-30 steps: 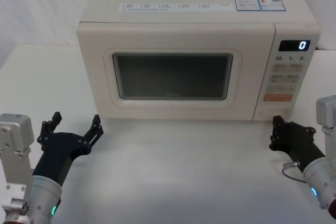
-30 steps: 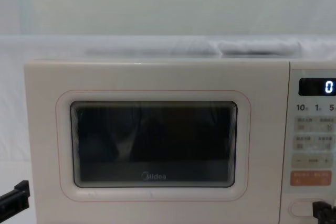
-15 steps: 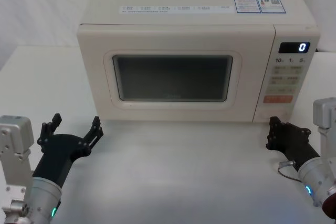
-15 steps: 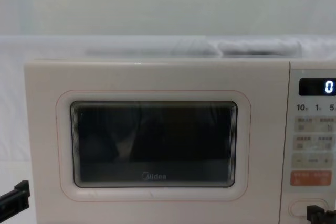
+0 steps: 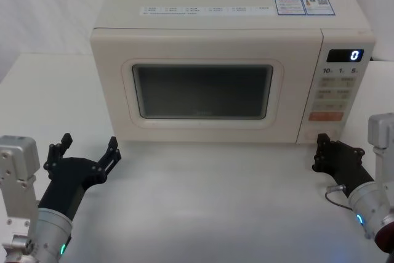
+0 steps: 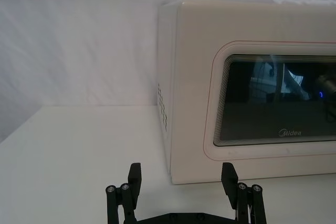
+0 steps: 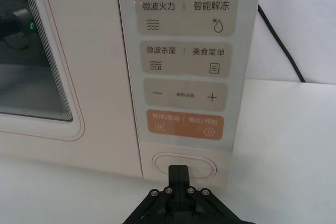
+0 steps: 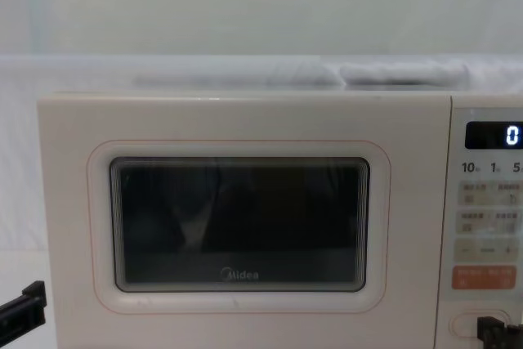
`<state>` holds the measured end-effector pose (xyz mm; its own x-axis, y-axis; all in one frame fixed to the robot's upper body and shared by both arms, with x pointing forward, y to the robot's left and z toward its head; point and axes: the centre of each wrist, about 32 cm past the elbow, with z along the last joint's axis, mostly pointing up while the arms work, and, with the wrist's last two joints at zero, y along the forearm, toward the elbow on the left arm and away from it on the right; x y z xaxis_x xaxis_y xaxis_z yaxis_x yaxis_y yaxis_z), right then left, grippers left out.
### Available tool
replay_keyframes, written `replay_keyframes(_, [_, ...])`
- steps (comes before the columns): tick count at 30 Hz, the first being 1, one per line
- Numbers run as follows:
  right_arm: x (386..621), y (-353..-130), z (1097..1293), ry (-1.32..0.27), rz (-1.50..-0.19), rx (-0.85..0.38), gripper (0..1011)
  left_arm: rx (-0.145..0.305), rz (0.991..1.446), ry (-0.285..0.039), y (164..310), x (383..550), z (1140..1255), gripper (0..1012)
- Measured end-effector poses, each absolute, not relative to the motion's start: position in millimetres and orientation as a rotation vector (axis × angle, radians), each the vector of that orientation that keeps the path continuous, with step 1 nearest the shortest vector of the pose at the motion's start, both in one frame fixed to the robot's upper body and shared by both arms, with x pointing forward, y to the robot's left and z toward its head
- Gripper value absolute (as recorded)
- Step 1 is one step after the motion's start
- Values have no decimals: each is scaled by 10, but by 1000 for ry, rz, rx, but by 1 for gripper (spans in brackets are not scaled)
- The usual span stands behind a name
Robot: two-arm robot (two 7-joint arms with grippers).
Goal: Press the button to open the microwave door with one hand; close the microwave door with the other hand.
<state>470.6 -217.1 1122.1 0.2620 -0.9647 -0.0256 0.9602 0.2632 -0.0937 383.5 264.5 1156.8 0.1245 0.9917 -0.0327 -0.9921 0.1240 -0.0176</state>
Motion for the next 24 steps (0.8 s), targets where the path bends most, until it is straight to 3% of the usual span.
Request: replay_keyframes(24, [4796, -2111, 11193, 82, -1307, -63, 0, -38, 1446, 14, 2646, 3835, 11568, 1001])
